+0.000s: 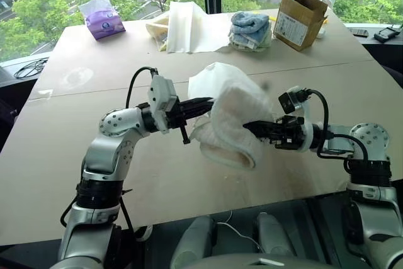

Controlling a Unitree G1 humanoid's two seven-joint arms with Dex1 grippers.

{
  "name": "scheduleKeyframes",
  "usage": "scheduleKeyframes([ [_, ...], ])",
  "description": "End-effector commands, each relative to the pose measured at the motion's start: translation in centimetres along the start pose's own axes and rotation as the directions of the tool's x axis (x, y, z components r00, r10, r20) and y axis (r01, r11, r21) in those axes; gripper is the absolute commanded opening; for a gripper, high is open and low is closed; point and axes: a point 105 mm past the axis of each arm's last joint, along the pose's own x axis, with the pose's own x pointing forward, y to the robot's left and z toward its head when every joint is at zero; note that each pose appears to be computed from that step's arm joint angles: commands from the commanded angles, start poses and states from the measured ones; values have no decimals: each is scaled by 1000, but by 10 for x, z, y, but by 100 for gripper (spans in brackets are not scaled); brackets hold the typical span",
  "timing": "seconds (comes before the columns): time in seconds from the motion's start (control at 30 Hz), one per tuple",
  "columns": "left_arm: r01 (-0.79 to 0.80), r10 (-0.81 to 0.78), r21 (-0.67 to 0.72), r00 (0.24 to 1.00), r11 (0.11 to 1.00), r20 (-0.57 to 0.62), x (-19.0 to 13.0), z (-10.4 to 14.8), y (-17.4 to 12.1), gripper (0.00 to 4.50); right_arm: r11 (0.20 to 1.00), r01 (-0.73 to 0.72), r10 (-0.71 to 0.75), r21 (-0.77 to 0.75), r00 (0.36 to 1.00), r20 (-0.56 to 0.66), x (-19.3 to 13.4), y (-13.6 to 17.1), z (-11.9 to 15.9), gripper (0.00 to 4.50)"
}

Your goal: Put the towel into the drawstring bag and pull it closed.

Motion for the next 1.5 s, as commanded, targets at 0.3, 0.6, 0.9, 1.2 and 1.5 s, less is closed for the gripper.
scheduleKeyframes([
  [0.3, -17, 17, 12, 1000, 1000, 9, 0, -3, 2, 0, 989, -137, 117, 54, 954, 278, 6, 23, 26, 4],
  [0.6, -42, 44, -44, 998, 998, 52, 4, -1, 8, 0, 987, -88, 16, 135, 887, 461, 16, 6, 25, 4],
  [0.9, -79, 93, -116, 989, 990, 119, 11, 13, 18, 0, 982, 177, -187, 59, 943, 276, 31, -21, -10, 4],
  [1.2, -46, 63, -145, 991, 988, 114, 17, 12, 9, 0, 971, 239, -223, -6, 912, 346, 28, -28, 13, 4],
  [1.5, 40, -29, -192, 998, 981, 60, 14, -1, -10, 0, 985, 114, -168, 130, 798, 579, 18, -21, 61, 4],
])
